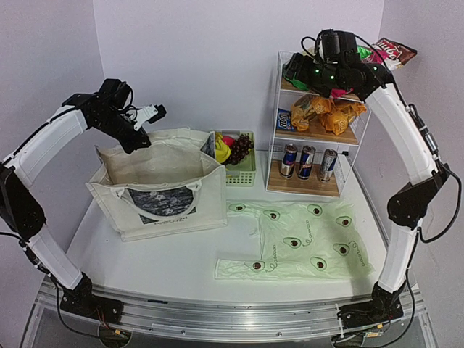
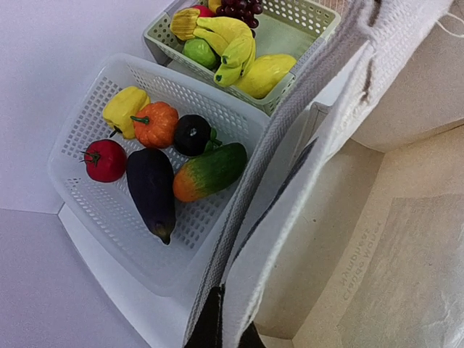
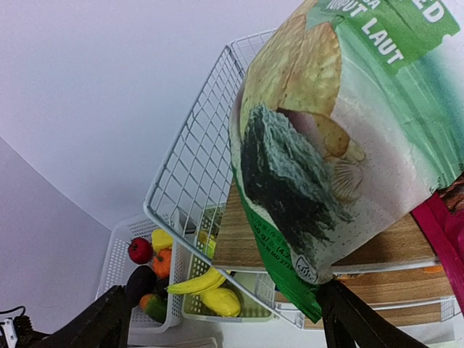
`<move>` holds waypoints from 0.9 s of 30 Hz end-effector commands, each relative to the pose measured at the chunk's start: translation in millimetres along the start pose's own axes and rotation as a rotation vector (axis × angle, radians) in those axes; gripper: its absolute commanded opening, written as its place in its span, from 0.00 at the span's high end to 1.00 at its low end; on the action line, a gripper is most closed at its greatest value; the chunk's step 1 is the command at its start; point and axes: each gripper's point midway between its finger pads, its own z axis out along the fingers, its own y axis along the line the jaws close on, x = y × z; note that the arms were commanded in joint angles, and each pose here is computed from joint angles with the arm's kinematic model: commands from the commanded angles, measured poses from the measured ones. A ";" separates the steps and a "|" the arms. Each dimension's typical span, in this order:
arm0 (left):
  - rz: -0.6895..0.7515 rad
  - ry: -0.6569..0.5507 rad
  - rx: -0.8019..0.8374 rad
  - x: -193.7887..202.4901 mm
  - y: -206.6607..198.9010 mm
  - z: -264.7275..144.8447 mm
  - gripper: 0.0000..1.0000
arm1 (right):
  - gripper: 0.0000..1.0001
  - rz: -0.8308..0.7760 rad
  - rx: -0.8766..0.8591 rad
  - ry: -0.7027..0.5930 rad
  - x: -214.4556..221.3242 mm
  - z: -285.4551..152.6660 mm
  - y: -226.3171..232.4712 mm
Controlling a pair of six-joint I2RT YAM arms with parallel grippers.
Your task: Place the mixed food into the grocery bags and tie them
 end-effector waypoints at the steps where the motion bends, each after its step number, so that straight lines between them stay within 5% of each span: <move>1: -0.025 -0.139 -0.032 -32.3 7.0 -35.1 1.00 | 0.12 -0.060 0.026 -0.087 -24.4 -22.5 -7.4; 12: -0.033 -0.170 -0.002 -34.2 -1.1 -39.2 1.00 | 0.07 -0.102 0.037 -0.079 -31.6 -22.1 -25.4; 27: -0.018 -0.209 0.014 -44.2 -2.7 -43.9 1.00 | 0.20 -0.050 -0.045 -0.036 -26.0 29.8 -23.2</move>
